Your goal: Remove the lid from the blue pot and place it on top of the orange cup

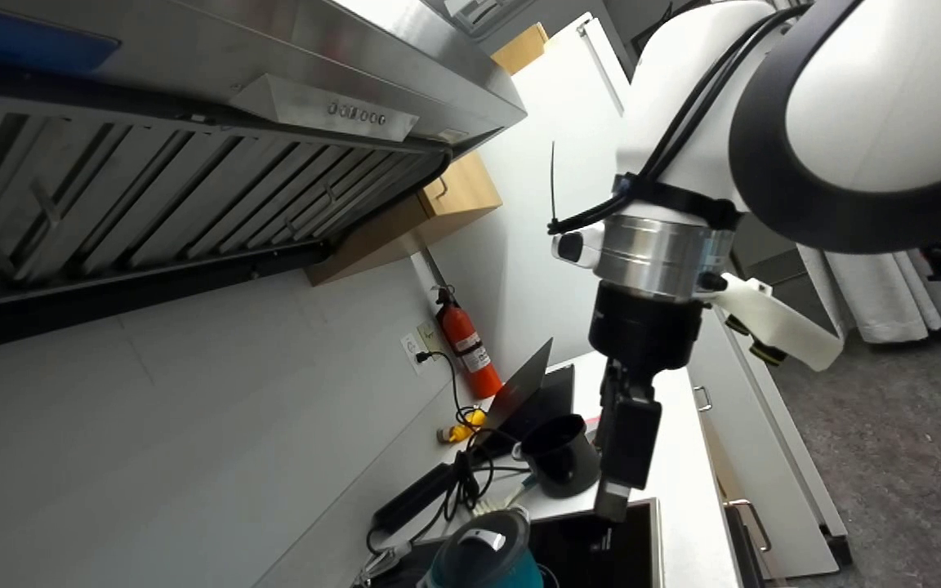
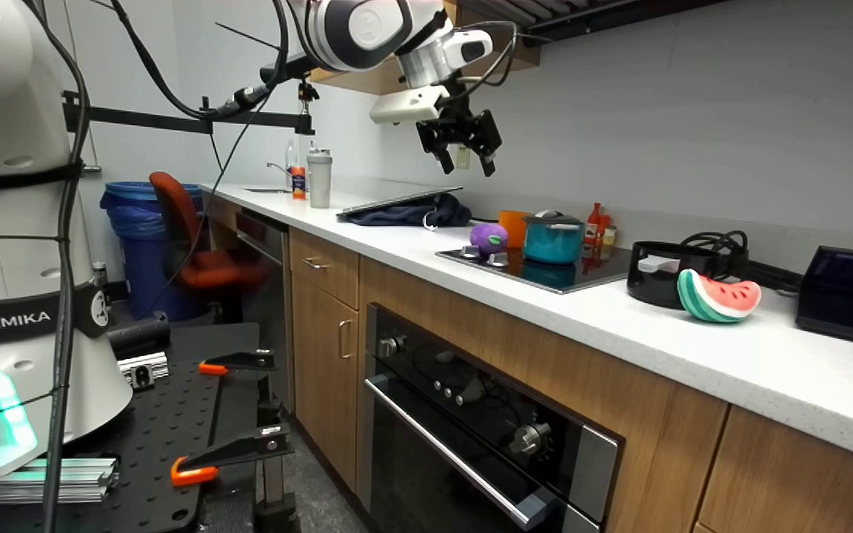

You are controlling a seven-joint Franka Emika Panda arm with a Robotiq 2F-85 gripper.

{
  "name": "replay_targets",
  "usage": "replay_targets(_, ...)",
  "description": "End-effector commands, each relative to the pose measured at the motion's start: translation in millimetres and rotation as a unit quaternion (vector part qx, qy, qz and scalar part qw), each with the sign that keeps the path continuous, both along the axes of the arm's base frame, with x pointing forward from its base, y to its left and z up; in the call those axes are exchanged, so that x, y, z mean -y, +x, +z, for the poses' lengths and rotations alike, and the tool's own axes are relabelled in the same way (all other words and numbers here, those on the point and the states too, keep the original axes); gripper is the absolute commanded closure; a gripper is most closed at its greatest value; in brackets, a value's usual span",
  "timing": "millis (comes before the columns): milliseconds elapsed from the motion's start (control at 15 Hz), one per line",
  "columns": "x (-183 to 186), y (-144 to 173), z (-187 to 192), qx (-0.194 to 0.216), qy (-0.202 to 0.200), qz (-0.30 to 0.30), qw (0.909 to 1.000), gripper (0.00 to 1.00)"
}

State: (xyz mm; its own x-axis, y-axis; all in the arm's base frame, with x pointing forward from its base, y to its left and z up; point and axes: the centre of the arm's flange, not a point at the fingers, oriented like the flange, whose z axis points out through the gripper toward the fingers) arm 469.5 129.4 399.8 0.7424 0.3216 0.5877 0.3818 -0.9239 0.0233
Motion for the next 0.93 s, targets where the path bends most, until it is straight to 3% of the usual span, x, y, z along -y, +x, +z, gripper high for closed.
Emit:
replay_targets(0,-13.0,33.7,-6.2,0.04,0.019,0.005,0.999,0.0)
replay_targets(133,-18.8,41.5,-6.1,0.052,0.022,0.006,0.9984,0.0)
replay_targets(200,-19.5,20.6,-0.6,0.034,0.013,0.001,0.9993,0.0)
replay_targets(867,-25.8,31.1,-2.3,0.039,0.014,0.003,0.9991,0.0)
